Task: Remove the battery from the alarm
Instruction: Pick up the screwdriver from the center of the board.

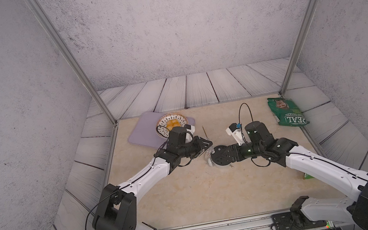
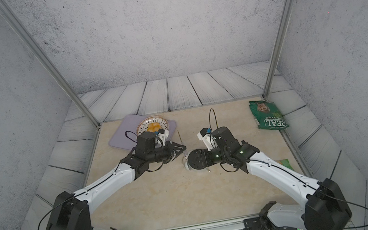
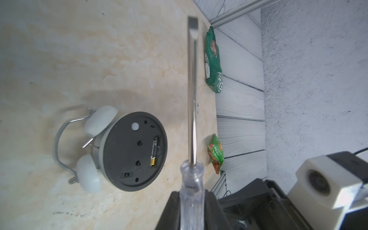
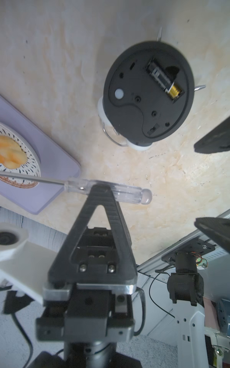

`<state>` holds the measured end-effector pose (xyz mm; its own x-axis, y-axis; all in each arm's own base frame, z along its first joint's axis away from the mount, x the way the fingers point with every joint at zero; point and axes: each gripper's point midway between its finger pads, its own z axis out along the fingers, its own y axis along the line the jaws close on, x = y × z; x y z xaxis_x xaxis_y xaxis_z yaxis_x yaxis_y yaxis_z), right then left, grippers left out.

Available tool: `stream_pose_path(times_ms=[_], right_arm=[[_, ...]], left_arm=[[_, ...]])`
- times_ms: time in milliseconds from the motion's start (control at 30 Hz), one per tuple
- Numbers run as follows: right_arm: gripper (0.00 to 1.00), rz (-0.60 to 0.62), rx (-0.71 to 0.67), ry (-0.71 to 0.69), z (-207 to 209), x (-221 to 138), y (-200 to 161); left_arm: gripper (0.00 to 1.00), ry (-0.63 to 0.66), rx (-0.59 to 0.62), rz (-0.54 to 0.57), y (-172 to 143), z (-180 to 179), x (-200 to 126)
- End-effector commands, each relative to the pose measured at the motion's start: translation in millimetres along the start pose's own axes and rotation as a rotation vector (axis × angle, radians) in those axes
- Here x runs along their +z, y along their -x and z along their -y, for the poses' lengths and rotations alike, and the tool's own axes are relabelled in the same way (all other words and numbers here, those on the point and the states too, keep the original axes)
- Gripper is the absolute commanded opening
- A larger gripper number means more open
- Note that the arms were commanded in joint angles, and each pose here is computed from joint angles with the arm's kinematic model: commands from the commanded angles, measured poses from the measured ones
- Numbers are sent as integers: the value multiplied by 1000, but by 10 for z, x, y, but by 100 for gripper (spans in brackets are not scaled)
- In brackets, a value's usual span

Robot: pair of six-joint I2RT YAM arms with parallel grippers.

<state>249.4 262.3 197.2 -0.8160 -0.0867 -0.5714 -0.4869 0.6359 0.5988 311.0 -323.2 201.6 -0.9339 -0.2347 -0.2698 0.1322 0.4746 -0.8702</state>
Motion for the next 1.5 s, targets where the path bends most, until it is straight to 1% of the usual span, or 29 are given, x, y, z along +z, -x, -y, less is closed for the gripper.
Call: stream_pose_path(times_ms=[0,167,333,433,467,500,533,600,700,767,800,833,867,933,1033,1100,1267,1333,1400,1467], right_arm=[[56,25,-41,48,-104,98,116],[53,64,-62,28,-68,207,293],[43,91,-70,-24,39,289,408],[33,104,-84,-50,85,287,432],[28,102,-91,-62,102,273,436],[22,94,-99,-73,119,265,419],[13,89,-110,-76,124,246,407],[1,82,-130,-76,133,201,366],[0,67,-142,-37,109,97,306],[0,64,-134,-1,96,-15,297],[0,61,-125,28,77,-66,288],[0,65,-116,65,50,-129,297],[0,66,-104,94,46,-179,296],[0,64,-90,164,-21,-271,294],[0,55,-92,235,-129,-330,299],[0,58,-89,281,-208,-344,329],[0,59,-80,357,-323,-347,392],[0,65,-84,371,-354,-360,413],[0,66,-85,376,-367,-368,420],[0,63,-82,387,-383,-369,425]], left_arm=[[1,-77,4,16,2,235,-30],[2,-92,8,-4,-83,320,17],[2,-112,25,-23,-164,423,48],[2,-109,26,-37,-214,416,66],[4,-110,27,-39,-224,416,61],[6,-113,35,-34,-211,430,41],[8,-111,46,-24,-187,441,15],[18,-105,85,-1,-119,483,-63],[43,-120,148,29,24,567,-231],[59,-158,197,43,126,642,-380],[68,-192,226,35,127,709,-451],[75,-218,252,40,175,749,-528],[81,-245,275,44,218,794,-601],[86,-289,310,41,279,869,-703],[86,-325,354,20,331,962,-726],[82,-328,356,2,365,976,-672],[71,-420,367,-41,479,1155,-529],[67,-406,354,-42,537,1138,-459],[66,-371,338,-36,582,1069,-401],[66,-362,331,-27,616,1056,-376]])
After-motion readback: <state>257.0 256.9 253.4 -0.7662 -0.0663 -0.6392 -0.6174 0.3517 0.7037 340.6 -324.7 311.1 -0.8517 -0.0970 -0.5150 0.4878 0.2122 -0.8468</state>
